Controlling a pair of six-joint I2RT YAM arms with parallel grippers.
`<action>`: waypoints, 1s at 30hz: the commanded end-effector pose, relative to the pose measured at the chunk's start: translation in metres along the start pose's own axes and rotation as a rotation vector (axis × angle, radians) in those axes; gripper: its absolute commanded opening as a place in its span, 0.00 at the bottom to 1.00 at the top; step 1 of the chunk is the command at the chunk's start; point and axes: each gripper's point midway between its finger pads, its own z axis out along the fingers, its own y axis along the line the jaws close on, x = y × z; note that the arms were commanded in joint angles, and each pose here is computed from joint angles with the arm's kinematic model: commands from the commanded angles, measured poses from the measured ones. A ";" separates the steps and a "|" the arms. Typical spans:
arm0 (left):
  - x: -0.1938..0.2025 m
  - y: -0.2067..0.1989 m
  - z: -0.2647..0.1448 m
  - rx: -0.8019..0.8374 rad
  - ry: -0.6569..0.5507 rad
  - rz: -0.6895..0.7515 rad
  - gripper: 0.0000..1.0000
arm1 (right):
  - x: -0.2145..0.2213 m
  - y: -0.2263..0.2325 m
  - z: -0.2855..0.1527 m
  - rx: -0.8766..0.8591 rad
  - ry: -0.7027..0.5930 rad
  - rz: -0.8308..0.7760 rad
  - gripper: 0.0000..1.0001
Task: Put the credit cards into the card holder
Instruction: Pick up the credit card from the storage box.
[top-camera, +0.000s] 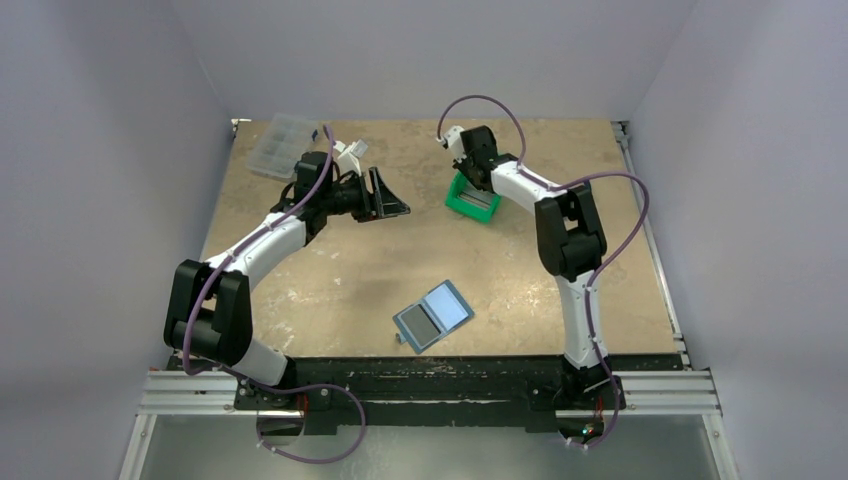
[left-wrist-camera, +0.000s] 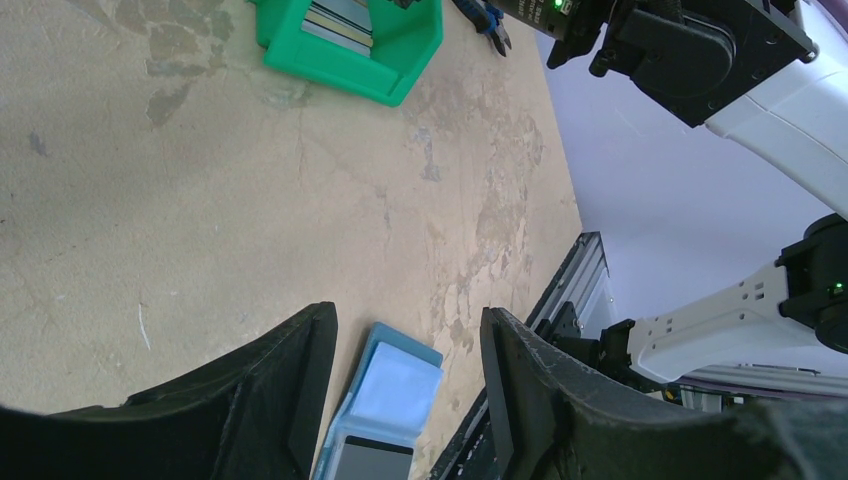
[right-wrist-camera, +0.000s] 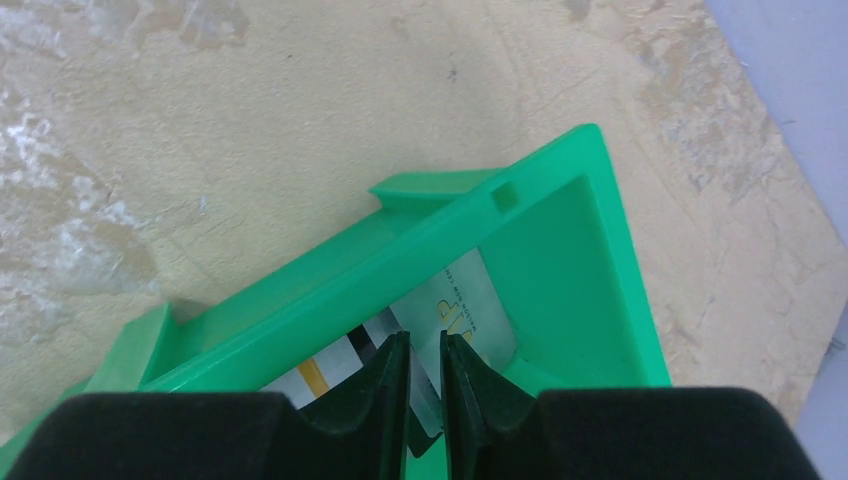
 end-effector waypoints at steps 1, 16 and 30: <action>-0.012 -0.014 -0.004 0.031 -0.032 0.061 0.58 | -0.038 -0.050 -0.027 0.136 -0.121 0.084 0.25; -0.011 -0.014 -0.003 0.032 -0.030 0.058 0.58 | -0.032 -0.074 -0.025 0.249 -0.131 0.112 0.24; -0.011 -0.013 -0.003 0.031 -0.030 0.059 0.58 | -0.033 -0.061 -0.002 0.173 -0.151 0.031 0.29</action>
